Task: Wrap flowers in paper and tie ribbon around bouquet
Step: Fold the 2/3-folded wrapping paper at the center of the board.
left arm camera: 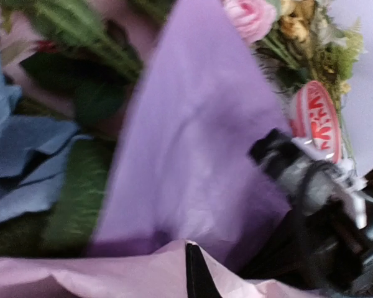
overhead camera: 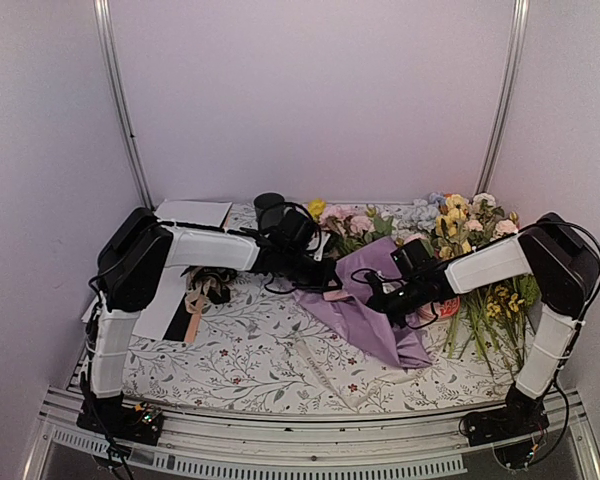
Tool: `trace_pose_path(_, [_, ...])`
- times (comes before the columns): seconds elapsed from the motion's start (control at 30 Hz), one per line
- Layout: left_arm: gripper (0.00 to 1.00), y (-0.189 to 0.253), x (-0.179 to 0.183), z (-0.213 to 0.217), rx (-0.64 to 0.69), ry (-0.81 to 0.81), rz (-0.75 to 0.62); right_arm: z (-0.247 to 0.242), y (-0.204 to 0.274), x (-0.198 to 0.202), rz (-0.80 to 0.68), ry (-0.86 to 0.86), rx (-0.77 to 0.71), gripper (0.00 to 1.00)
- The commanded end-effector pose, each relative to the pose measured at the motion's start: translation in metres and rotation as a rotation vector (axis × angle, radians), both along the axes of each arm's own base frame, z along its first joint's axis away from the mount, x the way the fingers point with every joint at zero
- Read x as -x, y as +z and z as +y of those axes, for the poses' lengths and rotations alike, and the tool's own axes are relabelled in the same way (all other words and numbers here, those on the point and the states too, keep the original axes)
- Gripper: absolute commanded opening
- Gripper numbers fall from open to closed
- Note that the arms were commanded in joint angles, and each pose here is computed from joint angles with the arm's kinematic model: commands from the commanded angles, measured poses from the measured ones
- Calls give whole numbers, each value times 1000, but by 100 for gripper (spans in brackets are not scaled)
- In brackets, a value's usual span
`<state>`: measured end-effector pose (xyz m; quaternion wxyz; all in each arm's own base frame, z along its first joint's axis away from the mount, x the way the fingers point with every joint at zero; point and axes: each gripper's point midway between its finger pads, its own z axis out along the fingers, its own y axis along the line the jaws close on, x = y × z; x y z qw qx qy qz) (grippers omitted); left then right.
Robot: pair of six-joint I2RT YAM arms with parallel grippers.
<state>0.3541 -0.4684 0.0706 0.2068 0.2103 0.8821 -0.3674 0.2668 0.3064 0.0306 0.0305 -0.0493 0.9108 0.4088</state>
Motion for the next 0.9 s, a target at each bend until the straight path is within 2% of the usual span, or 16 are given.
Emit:
trace_pose_path(0.0, [0,-27,-9,31,-111,62,26,-8,-16,-9,-22,-16,21,5])
trace_pose_path(0.17, [0,-18,-12,16,-111,41,-25,-7,-28,-7,14,-24,7,5])
trace_pose_path(0.33, [0,-61,-7,27,-221,39,36,-1,21,-19,-101,-5,-31,5])
trace_pose_path(0.47, [0,-68,-7,36,-254,52,24,-13,53,-21,-174,-3,-15,6])
trace_pose_path(0.6, [0,-59,-13,36,-265,63,-13,-36,37,-13,-137,-42,68,6])
trace_pose_path(0.73, [0,-45,-19,34,-267,69,-44,-49,1,-5,-75,-57,123,6])
trace_pose_path(0.87, [0,-14,-21,27,-237,73,-93,-33,-26,4,4,3,53,4])
